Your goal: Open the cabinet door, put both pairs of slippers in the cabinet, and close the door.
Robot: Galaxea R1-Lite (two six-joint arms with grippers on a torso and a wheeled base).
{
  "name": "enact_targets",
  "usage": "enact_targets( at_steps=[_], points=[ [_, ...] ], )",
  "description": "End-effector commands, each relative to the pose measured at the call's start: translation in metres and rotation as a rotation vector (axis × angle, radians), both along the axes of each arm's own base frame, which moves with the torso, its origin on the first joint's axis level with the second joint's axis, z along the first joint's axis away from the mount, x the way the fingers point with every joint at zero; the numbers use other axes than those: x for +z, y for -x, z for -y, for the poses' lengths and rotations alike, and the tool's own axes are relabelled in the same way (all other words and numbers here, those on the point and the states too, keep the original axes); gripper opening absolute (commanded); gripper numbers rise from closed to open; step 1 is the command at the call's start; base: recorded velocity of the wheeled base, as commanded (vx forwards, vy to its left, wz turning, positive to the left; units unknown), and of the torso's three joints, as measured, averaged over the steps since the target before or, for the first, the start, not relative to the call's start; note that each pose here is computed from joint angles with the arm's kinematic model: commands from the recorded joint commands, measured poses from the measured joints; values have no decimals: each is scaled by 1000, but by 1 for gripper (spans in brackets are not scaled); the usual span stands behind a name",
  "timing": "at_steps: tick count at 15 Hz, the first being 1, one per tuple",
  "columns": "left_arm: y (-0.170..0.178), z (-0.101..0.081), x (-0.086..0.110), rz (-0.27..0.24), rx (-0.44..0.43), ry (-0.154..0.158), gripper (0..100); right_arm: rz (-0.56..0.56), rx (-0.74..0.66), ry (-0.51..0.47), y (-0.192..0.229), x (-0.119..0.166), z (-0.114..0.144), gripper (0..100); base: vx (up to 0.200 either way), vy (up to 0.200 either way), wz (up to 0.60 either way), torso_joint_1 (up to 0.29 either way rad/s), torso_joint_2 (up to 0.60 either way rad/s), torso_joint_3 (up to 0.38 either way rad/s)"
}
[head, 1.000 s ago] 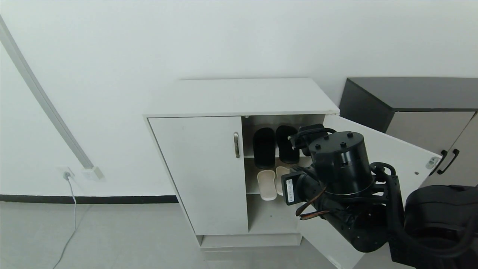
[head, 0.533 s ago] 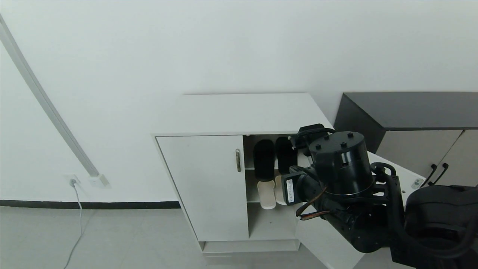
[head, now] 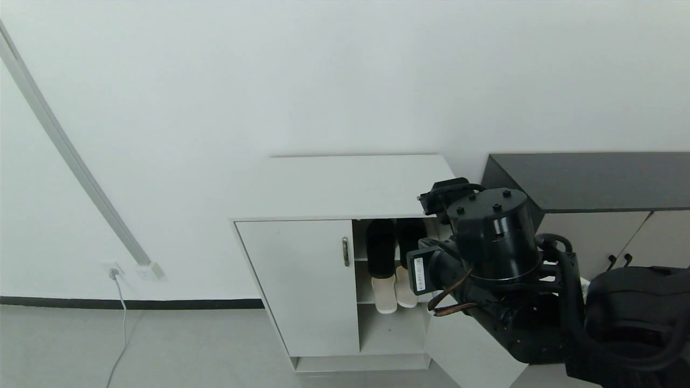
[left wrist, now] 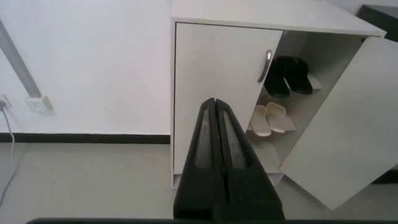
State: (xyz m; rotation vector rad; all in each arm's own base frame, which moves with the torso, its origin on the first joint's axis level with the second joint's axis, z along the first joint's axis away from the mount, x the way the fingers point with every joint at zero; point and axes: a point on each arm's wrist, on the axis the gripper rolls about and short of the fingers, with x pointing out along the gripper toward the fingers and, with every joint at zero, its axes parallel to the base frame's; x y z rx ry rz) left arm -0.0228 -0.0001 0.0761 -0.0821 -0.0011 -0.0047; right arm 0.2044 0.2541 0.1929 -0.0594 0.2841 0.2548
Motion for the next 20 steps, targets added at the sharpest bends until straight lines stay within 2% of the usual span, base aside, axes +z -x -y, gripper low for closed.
enact_targets(
  at_steps=[1, 7, 16, 20],
  points=[
    [0, 0, 0, 0, 0, 1, 0, 4, -3, -5, -1, 1, 1, 0, 0, 0, 0, 188, -408, -212],
    [0, 0, 0, 0, 0, 1, 0, 10, 2, 15, -1, -3, 1, 0, 0, 0, 0, 53, -122, -64],
    [0, 0, 0, 0, 0, -1, 0, 6, -29, 18, -11, -5, 6, 0, 0, 0, -600, 4, 0, 2],
    [0, 0, 0, 0, -1, -1, 0, 23, -35, 6, -20, -7, 9, 0, 0, 0, 0, 0, 0, 0]
  ],
)
